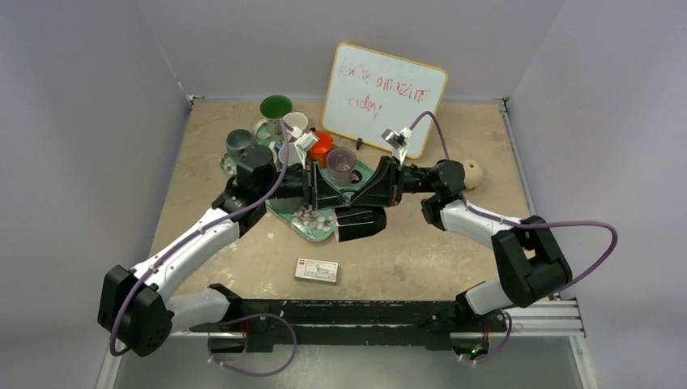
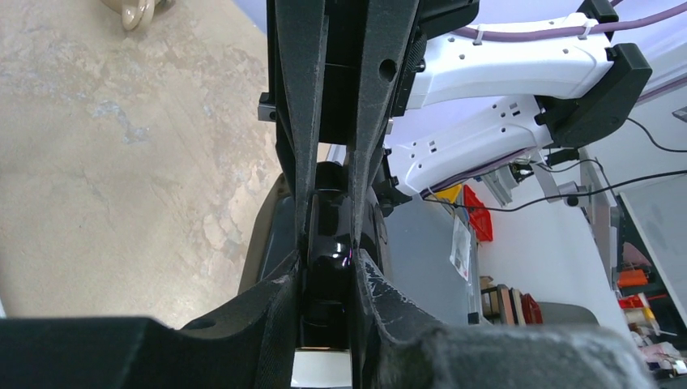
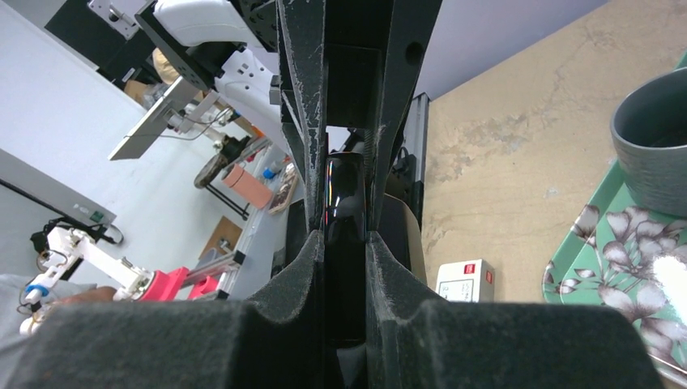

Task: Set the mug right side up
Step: Turn over the cup at the center of the board, then place the cup on the tray.

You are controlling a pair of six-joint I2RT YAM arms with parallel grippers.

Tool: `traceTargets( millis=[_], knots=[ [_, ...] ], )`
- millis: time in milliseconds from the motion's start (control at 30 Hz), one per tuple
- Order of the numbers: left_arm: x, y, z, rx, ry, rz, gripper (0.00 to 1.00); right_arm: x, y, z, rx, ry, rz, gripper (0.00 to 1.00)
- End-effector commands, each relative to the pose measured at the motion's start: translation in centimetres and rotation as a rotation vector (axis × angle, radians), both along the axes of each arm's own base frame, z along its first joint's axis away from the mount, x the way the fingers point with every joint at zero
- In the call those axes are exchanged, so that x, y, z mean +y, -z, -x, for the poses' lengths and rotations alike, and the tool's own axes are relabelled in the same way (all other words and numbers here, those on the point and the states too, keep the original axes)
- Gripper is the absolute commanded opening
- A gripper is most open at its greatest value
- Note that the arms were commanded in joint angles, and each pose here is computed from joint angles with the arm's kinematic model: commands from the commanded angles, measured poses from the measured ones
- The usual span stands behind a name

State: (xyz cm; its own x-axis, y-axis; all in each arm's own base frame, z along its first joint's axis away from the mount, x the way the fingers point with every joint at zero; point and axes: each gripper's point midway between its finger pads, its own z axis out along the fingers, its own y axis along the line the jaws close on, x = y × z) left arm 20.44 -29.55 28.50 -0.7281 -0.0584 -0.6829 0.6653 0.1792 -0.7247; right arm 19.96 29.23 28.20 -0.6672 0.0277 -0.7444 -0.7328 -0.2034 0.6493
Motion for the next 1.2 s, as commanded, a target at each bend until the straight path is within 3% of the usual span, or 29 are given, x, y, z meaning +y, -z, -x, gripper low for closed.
traceTargets(
  millis=[0, 67, 167, 367, 533, 767, 933, 1167],
  knots=[
    [-0.3, 0.3, -0.3, 0.015, 0.007, 0.011, 0.23, -0.1, -2.6, 0.4, -0.104, 0.027, -0.086, 0.00],
    [-0.3, 0.8, -0.4, 0.027, -0.001, 0.001, 0.19, -0.1, -2.5, 0.2, -0.098, 0.032, -0.086, 0.00],
    [-0.3, 1.0, -0.5, 0.023, 0.004, 0.000, 0.00, -0.1, -2.3, 0.1, -0.090, 0.036, -0.083, 0.00],
    [0.1, 0.6, -0.8, -0.056, -0.017, -0.038, 0.00, -0.1, -1.1, -0.1, -0.071, 0.052, -0.045, 0.02],
    [0.1, 0.6, -1.0, -0.043, -0.019, -0.080, 0.00, -0.4, -0.6, -0.8, -0.067, 0.114, -0.012, 0.34],
    [0.6, 2.3, -2.2, 0.021, -0.102, -0.145, 0.00, -1.9, -0.2, -1.5, -0.073, 0.222, 0.039, 0.65],
    [1.2, 3.3, -3.8, 0.047, -0.197, -0.230, 0.00, -3.0, 0.2, -1.7, -0.095, 0.312, 0.120, 0.98],
    [3.0, 4.8, -6.6, 0.098, -0.403, -0.380, 0.00, -4.9, -0.6, -0.9, -0.154, 0.429, 0.239, 0.99]
  ],
)
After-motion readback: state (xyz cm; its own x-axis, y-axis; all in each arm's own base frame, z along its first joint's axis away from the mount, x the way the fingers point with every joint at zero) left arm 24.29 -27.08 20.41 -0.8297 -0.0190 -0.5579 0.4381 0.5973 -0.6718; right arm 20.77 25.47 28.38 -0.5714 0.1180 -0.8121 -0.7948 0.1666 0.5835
